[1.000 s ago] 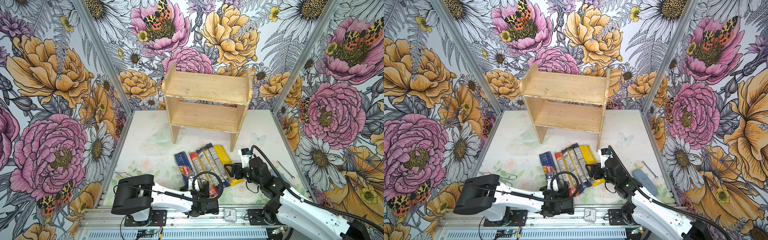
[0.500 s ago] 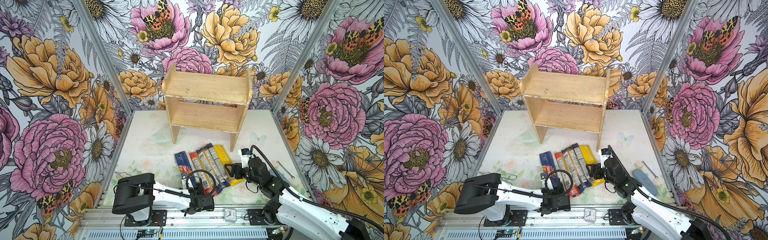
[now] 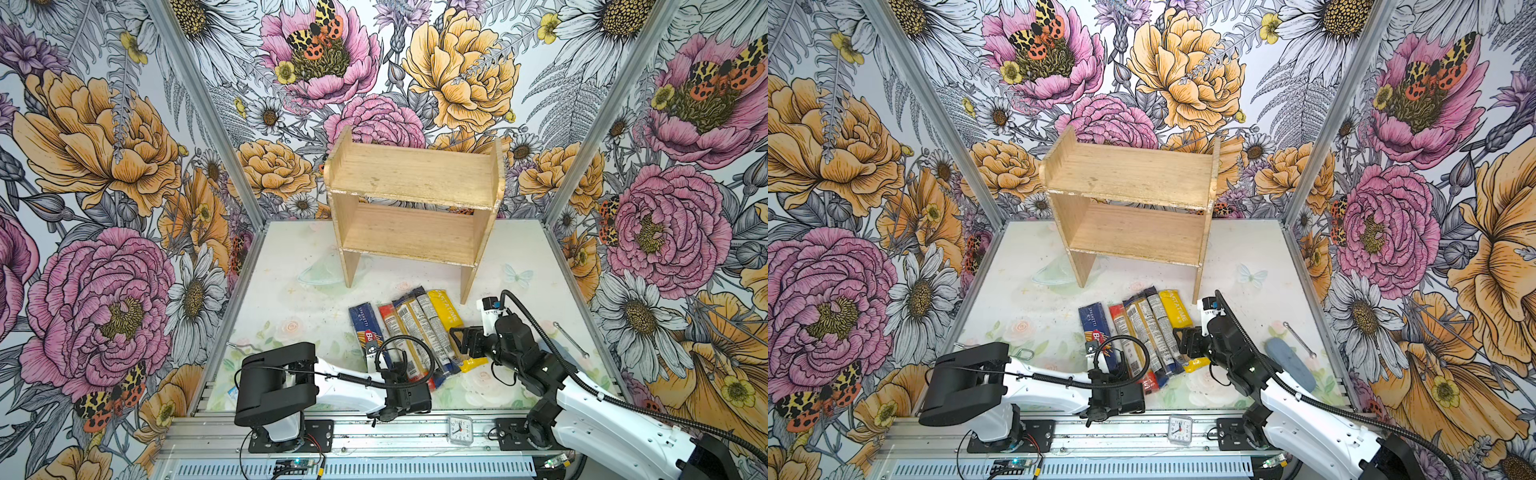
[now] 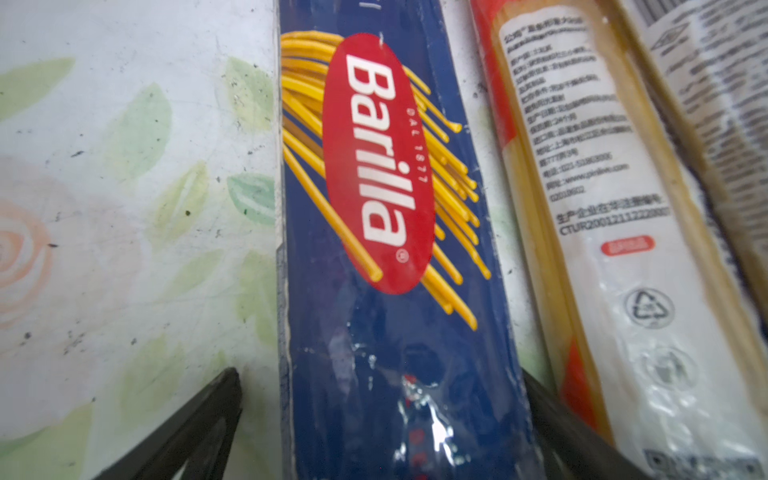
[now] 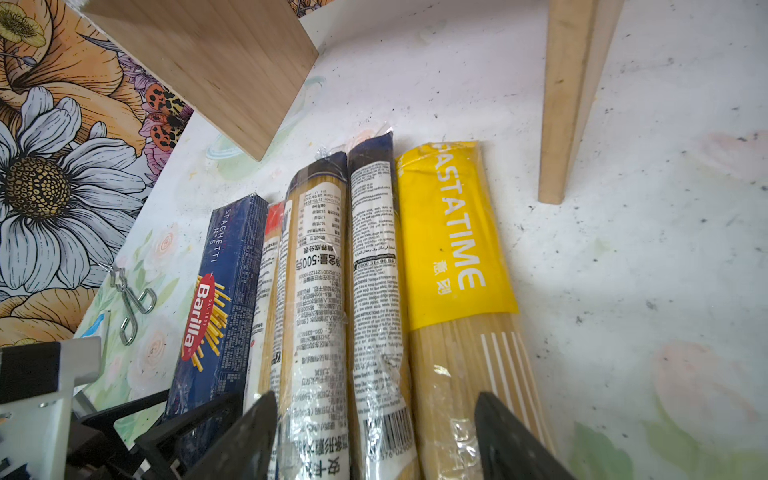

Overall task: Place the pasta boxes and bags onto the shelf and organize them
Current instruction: 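Lower the left gripper and close it on the blue Barilla box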

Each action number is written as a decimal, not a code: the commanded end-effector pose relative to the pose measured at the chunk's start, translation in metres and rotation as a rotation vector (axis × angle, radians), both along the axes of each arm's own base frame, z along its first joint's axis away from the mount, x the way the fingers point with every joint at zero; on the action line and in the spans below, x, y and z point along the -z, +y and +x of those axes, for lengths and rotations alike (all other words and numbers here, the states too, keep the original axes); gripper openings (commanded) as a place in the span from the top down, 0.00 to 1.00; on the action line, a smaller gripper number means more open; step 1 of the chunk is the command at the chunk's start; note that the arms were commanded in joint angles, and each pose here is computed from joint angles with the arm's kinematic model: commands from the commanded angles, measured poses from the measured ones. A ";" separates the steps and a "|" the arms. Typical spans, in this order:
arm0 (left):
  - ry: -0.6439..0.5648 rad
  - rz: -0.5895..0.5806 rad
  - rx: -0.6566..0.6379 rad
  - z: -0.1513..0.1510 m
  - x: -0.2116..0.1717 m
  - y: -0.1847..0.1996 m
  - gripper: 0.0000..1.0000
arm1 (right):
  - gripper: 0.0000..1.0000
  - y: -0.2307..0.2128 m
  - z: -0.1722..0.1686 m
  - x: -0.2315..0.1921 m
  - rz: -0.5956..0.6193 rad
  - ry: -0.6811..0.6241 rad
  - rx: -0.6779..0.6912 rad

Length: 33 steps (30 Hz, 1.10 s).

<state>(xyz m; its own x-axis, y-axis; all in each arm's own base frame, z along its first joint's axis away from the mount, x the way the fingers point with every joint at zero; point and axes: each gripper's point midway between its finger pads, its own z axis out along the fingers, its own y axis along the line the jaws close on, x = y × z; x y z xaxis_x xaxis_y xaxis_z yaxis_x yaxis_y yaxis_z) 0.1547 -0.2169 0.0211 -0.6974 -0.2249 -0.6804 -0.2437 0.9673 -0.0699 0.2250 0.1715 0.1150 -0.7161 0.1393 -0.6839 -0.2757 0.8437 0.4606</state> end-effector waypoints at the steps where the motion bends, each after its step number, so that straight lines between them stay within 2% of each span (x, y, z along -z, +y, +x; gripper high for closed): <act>1: 0.088 0.024 0.017 -0.008 0.013 -0.005 0.02 | 0.24 0.001 0.006 -0.012 -0.006 -0.038 0.004; 13: 0.116 -0.054 -0.040 -0.020 0.019 -0.014 0.01 | 0.25 0.002 0.005 -0.019 0.011 -0.060 0.000; 16: 0.127 -0.050 -0.044 -0.021 0.022 -0.014 0.10 | 0.25 0.002 0.005 -0.020 0.013 -0.061 0.001; 19: 0.138 -0.050 -0.052 -0.023 0.025 -0.012 0.35 | 0.25 0.002 0.006 -0.021 0.013 -0.064 -0.002; 23: 0.154 -0.048 -0.058 -0.027 0.027 -0.006 0.54 | 0.25 0.003 0.006 -0.023 0.013 -0.070 -0.004; 25: 0.161 -0.047 -0.062 -0.029 0.028 -0.001 0.58 | 0.25 0.003 0.006 -0.023 0.012 -0.069 -0.006; 31: 0.194 -0.038 -0.080 -0.038 0.034 0.019 0.55 | 0.25 0.005 0.007 -0.025 0.010 -0.073 -0.015; 33: 0.193 -0.042 -0.084 -0.039 0.035 0.021 0.59 | 0.25 0.005 0.007 -0.026 0.008 -0.076 -0.015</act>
